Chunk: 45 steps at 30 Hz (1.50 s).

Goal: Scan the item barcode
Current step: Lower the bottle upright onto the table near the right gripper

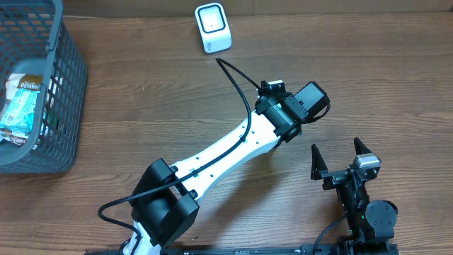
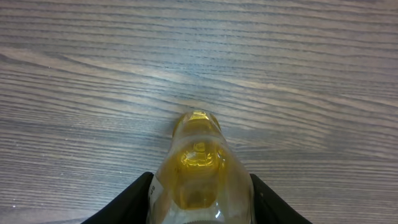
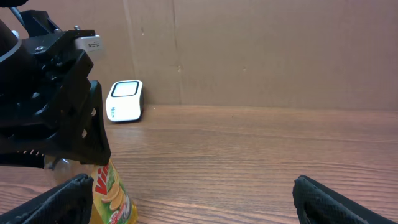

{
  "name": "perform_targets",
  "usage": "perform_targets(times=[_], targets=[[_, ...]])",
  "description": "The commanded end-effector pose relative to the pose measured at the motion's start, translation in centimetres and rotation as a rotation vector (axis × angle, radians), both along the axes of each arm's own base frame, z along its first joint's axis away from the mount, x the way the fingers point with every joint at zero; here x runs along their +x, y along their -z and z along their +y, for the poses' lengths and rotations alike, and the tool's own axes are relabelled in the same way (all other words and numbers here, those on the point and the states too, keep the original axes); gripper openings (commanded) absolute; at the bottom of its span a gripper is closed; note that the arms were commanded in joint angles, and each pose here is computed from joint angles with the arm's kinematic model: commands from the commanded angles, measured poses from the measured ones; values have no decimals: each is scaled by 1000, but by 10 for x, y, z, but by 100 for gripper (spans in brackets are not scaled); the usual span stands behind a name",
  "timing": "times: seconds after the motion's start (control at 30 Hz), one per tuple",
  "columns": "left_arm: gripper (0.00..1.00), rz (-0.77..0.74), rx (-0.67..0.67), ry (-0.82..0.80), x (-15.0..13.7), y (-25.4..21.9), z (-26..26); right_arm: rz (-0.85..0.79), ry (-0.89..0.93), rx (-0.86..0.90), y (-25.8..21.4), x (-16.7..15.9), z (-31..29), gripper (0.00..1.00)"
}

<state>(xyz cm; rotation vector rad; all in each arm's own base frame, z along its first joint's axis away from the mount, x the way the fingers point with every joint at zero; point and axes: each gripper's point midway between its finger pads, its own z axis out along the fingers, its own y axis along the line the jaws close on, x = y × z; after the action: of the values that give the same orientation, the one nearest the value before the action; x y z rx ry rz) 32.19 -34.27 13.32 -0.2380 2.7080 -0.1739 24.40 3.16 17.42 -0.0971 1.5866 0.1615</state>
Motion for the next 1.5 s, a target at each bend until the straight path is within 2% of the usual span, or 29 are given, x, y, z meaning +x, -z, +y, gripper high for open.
perform_targets(times=[0.0, 1.47], targets=[[44, 2, 5, 5, -6, 5, -6, -3, 1, -5, 2, 0, 0, 100], [45, 56, 47, 21, -19, 10, 2, -3, 1, -5, 2, 0, 0, 100]])
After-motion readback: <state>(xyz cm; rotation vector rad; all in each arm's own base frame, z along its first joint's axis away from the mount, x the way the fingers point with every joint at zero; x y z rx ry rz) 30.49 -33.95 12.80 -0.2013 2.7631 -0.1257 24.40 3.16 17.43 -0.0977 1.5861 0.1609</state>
